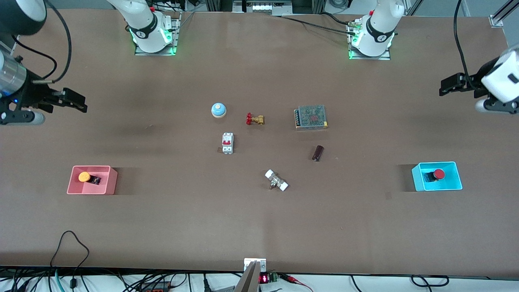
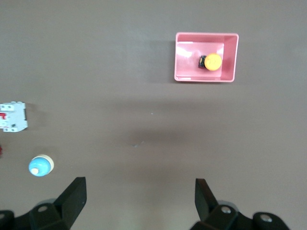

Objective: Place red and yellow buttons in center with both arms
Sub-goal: 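Reach the right gripper to the pink tray while the left gripper reaches the cyan tray, then lower both grippers and grasp the yellow and red buttons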

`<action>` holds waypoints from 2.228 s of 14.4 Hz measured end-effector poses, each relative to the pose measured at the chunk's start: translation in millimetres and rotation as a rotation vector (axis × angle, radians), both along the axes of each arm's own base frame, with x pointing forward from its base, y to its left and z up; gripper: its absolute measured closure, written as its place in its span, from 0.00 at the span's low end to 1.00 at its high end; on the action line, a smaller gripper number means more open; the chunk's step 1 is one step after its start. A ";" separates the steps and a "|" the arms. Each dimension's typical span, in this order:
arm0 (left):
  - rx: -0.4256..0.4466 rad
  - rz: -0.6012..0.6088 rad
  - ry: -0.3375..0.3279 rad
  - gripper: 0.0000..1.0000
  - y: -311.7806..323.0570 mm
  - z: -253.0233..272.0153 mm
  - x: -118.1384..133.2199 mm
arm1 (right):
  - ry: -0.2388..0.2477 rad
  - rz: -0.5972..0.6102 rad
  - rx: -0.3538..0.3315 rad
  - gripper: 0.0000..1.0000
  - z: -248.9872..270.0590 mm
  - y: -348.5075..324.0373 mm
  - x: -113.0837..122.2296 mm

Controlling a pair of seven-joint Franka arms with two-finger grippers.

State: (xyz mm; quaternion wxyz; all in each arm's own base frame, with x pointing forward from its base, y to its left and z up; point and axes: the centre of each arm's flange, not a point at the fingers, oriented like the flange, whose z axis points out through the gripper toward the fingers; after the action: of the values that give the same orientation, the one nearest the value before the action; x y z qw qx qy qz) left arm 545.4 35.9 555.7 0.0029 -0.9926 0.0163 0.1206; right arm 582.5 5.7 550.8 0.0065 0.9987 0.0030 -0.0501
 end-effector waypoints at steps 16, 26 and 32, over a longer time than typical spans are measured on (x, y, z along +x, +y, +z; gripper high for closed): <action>0.033 0.064 -0.117 0.00 128.5 -255.6 100.3 | -0.142 -0.006 -0.067 0.00 -231.6 -111.6 102.0; 0.048 0.045 -0.198 0.01 129.4 -328.1 113.2 | -0.162 0.049 -0.049 0.00 -285.7 -112.3 109.8; 0.052 0.050 -0.228 0.11 133.2 -360.4 100.9 | -0.144 0.062 -0.043 0.00 -300.1 -111.2 108.6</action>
State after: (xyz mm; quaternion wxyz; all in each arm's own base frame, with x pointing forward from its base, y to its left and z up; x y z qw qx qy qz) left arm 646.3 169.1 195.4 0.0274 -0.9995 -0.0121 0.0072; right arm 691.1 -105.5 250.8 0.0295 0.9988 0.0323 0.0220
